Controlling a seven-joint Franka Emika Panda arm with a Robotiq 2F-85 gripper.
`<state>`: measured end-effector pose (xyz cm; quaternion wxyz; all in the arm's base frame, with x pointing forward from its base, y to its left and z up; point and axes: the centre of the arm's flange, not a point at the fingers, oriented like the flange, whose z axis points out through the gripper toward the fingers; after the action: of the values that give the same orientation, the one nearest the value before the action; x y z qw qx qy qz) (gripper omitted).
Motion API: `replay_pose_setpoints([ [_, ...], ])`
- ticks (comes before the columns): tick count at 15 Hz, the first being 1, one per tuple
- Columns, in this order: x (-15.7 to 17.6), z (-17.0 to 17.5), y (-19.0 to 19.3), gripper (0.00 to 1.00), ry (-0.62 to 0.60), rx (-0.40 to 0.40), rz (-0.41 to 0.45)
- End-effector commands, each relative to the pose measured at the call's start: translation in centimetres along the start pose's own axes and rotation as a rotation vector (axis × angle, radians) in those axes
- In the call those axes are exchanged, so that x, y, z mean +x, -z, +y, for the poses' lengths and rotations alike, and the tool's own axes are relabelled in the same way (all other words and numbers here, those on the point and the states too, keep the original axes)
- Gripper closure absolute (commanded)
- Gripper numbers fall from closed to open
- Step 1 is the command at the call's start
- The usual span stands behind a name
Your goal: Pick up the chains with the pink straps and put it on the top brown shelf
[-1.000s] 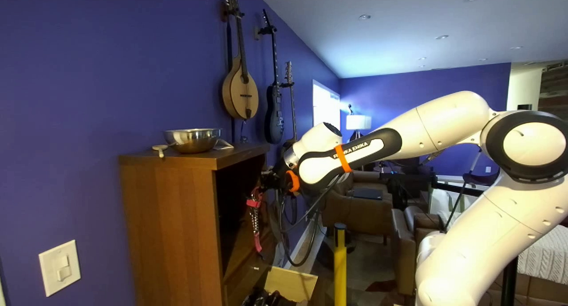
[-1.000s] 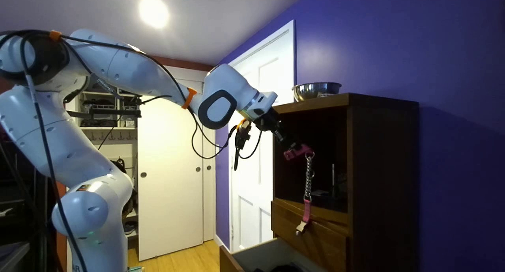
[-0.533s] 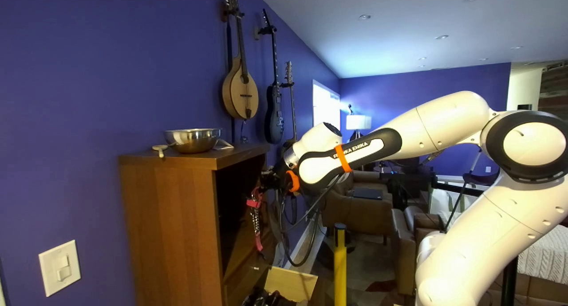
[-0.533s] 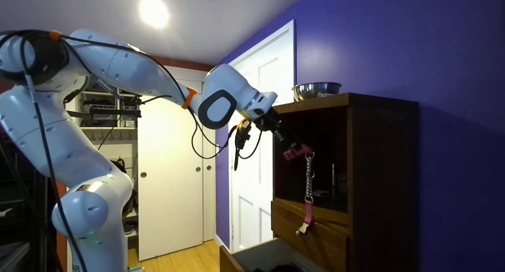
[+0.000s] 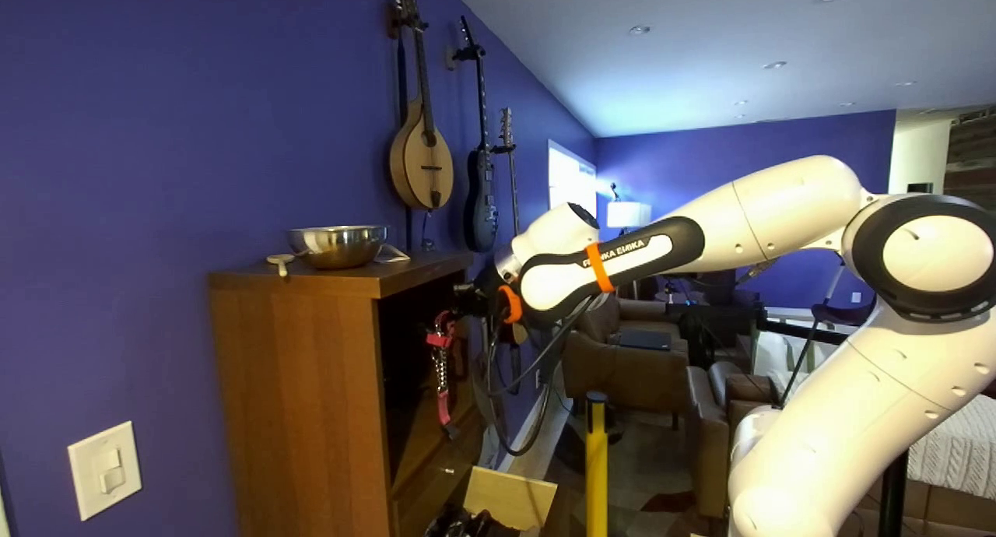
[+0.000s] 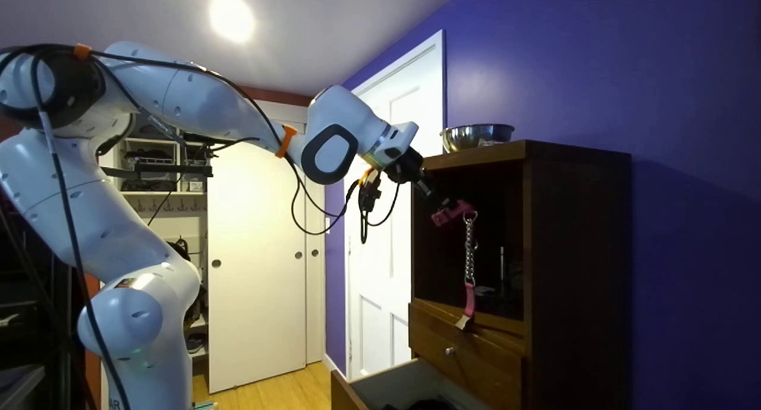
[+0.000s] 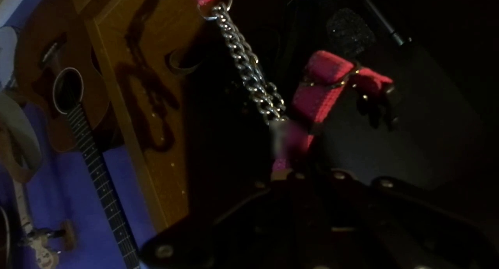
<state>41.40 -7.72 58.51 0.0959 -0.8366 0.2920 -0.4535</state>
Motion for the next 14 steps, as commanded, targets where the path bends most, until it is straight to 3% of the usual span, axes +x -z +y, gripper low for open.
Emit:
replay_pose_setpoints([
  [1, 1.4, -1.1, 0.5, 0.99, 0.004, 0.044, 0.067],
  [14, -5.0, -1.4, -3.6, 0.99, -0.085, 0.167, 0.158],
])
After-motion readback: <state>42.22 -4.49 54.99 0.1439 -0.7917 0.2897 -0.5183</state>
